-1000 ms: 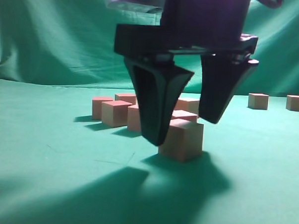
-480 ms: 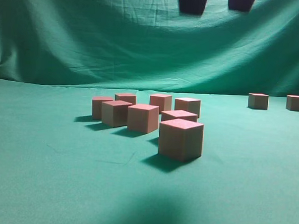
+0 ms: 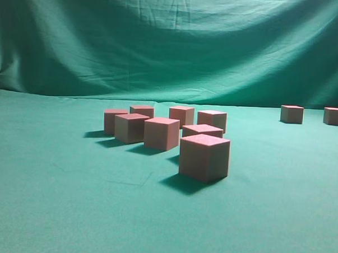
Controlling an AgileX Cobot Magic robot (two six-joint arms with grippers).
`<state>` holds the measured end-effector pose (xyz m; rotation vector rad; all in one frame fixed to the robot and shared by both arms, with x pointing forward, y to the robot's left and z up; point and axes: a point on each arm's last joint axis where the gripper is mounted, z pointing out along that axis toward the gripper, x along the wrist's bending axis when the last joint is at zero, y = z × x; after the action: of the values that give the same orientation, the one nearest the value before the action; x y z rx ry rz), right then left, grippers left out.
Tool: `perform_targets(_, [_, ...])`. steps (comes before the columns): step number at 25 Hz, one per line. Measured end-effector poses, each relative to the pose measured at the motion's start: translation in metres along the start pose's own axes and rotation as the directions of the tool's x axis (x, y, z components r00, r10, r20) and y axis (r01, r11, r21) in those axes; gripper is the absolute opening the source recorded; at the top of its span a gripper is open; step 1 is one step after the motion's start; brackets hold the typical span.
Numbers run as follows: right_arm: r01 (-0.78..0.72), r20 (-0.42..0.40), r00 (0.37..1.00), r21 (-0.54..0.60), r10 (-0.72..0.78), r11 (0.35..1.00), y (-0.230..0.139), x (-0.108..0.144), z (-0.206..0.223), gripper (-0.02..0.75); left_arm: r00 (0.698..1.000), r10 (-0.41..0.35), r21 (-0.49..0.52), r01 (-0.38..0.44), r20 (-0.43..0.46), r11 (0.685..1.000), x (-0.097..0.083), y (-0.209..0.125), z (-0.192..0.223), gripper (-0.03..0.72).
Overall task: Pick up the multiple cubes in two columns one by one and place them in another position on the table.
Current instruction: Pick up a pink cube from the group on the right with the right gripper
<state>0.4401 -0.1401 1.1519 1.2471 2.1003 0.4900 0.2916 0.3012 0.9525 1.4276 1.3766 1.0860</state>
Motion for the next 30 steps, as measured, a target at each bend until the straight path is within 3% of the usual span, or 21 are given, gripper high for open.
perform_targets(4, [-0.107, 0.041, 0.994, 0.100, 0.103, 0.989, -0.004, -0.031, 0.021, 0.578, 1.000, 0.000, 0.000, 0.000, 0.000, 1.000, 0.000, 0.000, 0.000, 0.000])
perform_targets(11, [-0.219, -0.054, 0.967, 0.321, 0.249, 0.921, -0.006, -0.069, 0.084, 0.578, 1.000, 0.000, 0.000, 0.000, 0.000, 1.000, 0.000, 0.000, 0.000, 0.000])
perform_targets(17, [-0.318, -0.048, 0.928, 0.416, 0.369, 0.852, 0.008, -0.103, 0.152, 0.578, 1.000, 0.000, 0.000, 0.000, 0.000, 1.000, 0.000, 0.000, 0.000, 0.000])
perform_targets(25, [-0.291, -0.067, 0.937, 0.391, 0.342, 0.873, 0.051, -0.108, 0.239, 0.578, 1.000, 0.000, 0.000, 0.000, 0.000, 1.000, 0.000, 0.000, 0.000, 0.000])
perform_targets(30, [-0.270, -0.076, 0.943, 0.400, 0.325, 0.876, 0.056, -0.101, 0.290, 0.578, 1.000, 0.000, 0.000, 0.000, 0.000, 1.000, 0.000, 0.000, 0.000, 0.000])
